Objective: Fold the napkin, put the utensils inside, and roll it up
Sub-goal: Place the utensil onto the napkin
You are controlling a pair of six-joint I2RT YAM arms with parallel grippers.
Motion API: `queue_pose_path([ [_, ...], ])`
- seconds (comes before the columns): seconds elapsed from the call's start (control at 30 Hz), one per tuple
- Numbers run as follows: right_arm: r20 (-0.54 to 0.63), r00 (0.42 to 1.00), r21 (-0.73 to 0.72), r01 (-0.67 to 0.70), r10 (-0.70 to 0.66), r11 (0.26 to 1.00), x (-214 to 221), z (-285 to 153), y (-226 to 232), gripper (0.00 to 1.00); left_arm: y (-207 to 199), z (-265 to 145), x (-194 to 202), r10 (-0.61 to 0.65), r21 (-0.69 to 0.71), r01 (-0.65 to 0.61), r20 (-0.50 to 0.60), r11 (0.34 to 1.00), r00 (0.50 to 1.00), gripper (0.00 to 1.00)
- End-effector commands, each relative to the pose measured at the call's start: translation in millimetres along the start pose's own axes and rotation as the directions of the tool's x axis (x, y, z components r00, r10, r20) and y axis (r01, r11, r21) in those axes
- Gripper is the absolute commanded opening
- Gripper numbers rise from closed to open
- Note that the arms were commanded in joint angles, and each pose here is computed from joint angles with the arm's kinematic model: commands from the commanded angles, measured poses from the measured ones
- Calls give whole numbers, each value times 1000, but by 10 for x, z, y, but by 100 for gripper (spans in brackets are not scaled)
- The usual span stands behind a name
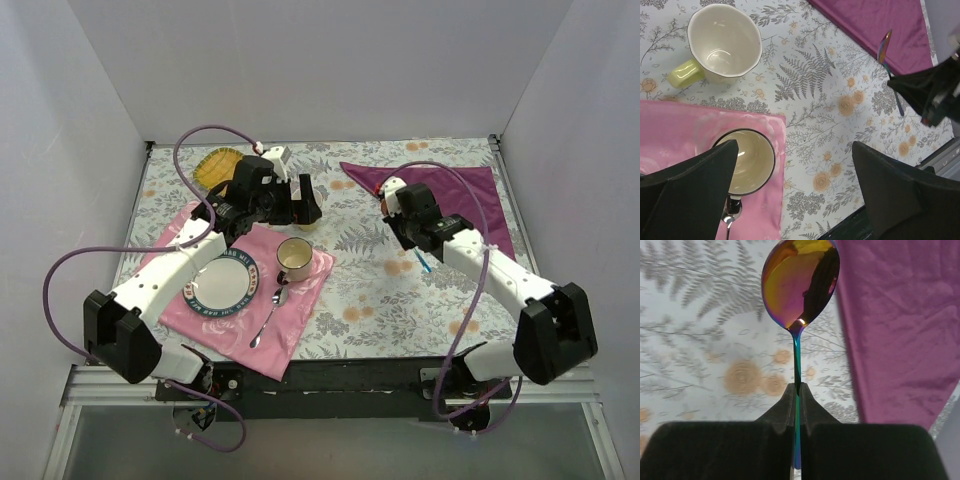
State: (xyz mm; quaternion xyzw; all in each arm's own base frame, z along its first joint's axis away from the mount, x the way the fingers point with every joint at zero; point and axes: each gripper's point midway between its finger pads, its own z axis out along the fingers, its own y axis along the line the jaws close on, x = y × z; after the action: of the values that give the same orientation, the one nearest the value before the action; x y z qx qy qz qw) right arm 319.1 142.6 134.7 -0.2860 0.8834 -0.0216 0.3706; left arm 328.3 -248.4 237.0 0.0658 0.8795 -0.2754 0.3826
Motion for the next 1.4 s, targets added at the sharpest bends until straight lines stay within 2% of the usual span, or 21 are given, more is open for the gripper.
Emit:
queue_pose_path([
  [0.0,-61,980,51,193,-190,980,10,367,-543,1,7,-191,11,-1,8,1,42,1000,999,98],
  [0.17,-155,957,40,253,-244,967,97,745,-958,1,-128,-172,121,-37,95,37,6,995,999,97],
  [0.3,-190,953,12,242,-236,970,49,889,-1214,1,-103,-86,174,-37,91,38,-18,995,999,96],
  [0.47,-198,939,-109,263,-280,959,30,1093,-1228,1,-78,-23,191,-23,81,25,-28,996,999,96],
  [0.57,-205,943,-196,224,-263,955,50,1195,-1201,1,-66,19,196,-28,77,31,-35,997,999,96],
  [0.77,-245,937,-282,177,-249,943,72,1251,-1137,1,-79,51,227,-31,89,35,-49,995,998,96],
  [1.1,-330,917,-268,137,-224,954,278,1221,-1189,1,-103,37,230,-36,105,41,-43,994,998,96],
  [1.37,-339,916,-260,129,-215,957,340,1210,-1228,1,-98,-1,281,-44,113,49,-41,992,998,96],
])
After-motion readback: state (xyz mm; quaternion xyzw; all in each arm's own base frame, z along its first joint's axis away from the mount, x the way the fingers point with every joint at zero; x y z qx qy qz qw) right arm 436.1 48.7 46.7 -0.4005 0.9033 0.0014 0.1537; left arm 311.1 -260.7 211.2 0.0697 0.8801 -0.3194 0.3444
